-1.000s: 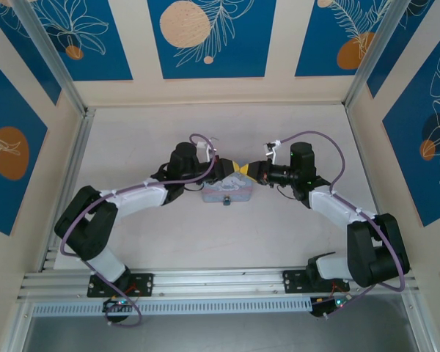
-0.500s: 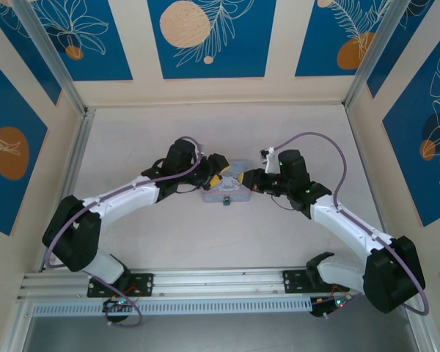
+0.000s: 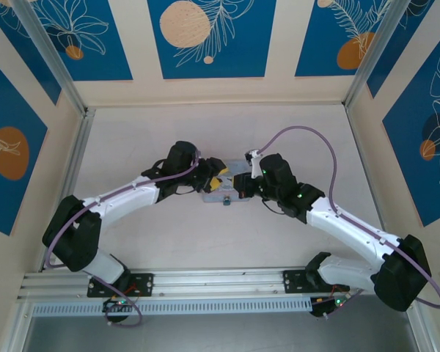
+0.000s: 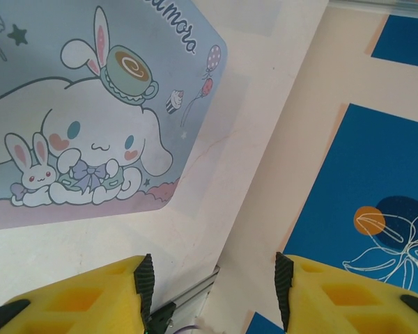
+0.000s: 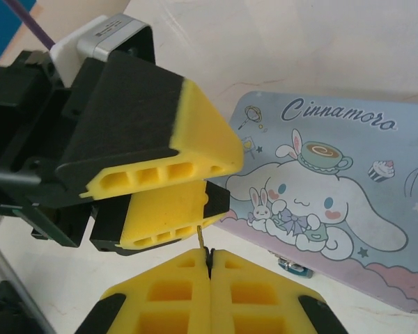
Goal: Unlock the padlock with the key
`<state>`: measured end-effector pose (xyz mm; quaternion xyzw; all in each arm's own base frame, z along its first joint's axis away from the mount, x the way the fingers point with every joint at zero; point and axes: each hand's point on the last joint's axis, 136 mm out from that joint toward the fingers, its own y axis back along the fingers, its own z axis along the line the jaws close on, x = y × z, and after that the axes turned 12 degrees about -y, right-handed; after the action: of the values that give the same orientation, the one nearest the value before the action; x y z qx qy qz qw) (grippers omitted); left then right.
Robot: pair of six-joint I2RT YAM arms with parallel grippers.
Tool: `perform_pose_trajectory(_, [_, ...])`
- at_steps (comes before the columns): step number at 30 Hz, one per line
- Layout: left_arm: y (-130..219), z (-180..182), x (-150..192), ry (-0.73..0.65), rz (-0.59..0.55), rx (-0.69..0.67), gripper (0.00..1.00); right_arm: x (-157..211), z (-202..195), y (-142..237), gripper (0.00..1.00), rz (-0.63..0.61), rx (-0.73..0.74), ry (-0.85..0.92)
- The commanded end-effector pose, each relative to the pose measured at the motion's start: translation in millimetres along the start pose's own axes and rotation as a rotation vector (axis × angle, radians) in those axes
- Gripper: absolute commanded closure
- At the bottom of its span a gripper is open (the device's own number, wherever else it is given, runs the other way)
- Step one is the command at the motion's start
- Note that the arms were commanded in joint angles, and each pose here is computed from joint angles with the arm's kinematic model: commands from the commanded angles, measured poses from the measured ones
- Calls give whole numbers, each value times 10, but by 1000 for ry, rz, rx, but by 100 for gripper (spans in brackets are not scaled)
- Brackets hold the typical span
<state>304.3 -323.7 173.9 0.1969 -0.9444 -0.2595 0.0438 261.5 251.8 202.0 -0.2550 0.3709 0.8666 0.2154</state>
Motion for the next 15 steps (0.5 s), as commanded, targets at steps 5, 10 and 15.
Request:
perform_pose_trajectory(5, [7, -17, 35, 27, 7, -1, 57, -136, 127, -17, 100, -97, 125, 225])
perform_pose_trajectory(10, [-17, -30, 87, 23, 16, 0, 65, -138, 155, -69, 100, -117, 191, 305])
perform_pose_trajectory(15, [-21, -9, 109, 24, 18, -2, 70, -142, 119, -99, 100, -126, 227, 314])
